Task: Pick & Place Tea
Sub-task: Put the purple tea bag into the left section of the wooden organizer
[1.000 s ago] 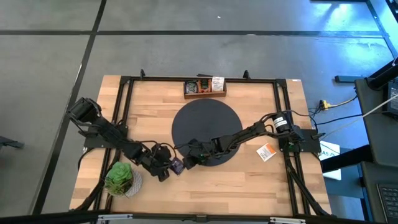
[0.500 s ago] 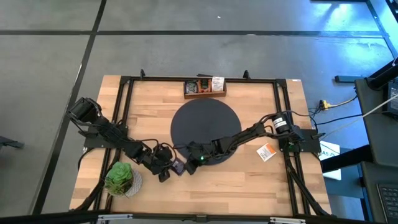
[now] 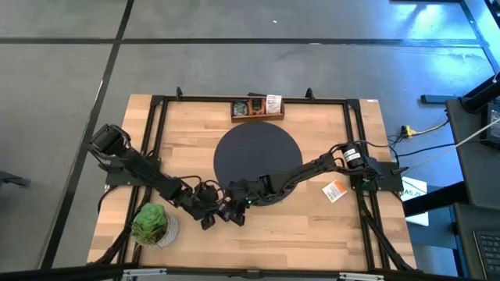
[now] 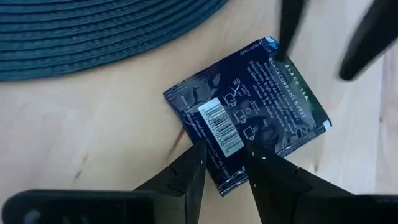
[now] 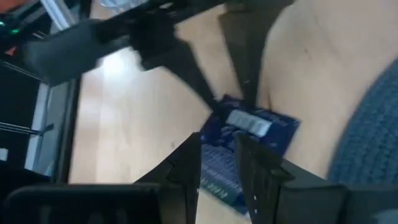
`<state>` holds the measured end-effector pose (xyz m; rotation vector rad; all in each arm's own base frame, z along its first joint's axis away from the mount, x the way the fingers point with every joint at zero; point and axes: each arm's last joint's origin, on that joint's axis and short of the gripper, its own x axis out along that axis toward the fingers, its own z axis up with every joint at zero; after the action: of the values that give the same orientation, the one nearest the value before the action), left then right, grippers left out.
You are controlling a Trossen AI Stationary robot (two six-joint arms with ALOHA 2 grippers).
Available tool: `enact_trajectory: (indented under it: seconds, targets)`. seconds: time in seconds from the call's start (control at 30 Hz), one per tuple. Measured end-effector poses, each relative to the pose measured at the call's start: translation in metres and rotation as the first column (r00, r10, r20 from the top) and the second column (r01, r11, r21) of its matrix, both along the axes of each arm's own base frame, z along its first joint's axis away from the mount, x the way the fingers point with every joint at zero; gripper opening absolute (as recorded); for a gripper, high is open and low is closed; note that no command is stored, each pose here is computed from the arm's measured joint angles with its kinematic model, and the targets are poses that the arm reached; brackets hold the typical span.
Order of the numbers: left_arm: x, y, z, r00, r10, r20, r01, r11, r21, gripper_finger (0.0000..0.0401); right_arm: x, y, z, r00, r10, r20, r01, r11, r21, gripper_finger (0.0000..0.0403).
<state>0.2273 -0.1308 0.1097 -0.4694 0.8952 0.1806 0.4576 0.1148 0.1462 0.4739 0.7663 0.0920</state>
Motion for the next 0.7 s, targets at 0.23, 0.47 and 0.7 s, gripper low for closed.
enact_trajectory:
  seconds: [0.23, 0.47, 0.7]
  targets:
    - [0.011, -0.008, -0.015, 0.999, -0.017, 0.052, 0.019, 0.999, -0.049, 0.0114, 0.001, -0.002, 0.001, 0.999, -0.035, -0.015, 0.036, 0.999, 0.027, 0.0100]
    - [0.012, -0.008, -0.017, 0.998, -0.020, 0.055, 0.023, 0.998, -0.056, 0.0114, -0.005, -0.009, -0.006, 0.979, -0.112, -0.171, 0.134, 0.983, 0.122, 0.0119]
    - [0.012, -0.008, -0.017, 0.998, -0.019, 0.056, 0.022, 0.998, -0.057, 0.0114, -0.015, -0.013, -0.016, 0.939, -0.119, -0.323, 0.171, 0.976, 0.137, 0.0217]
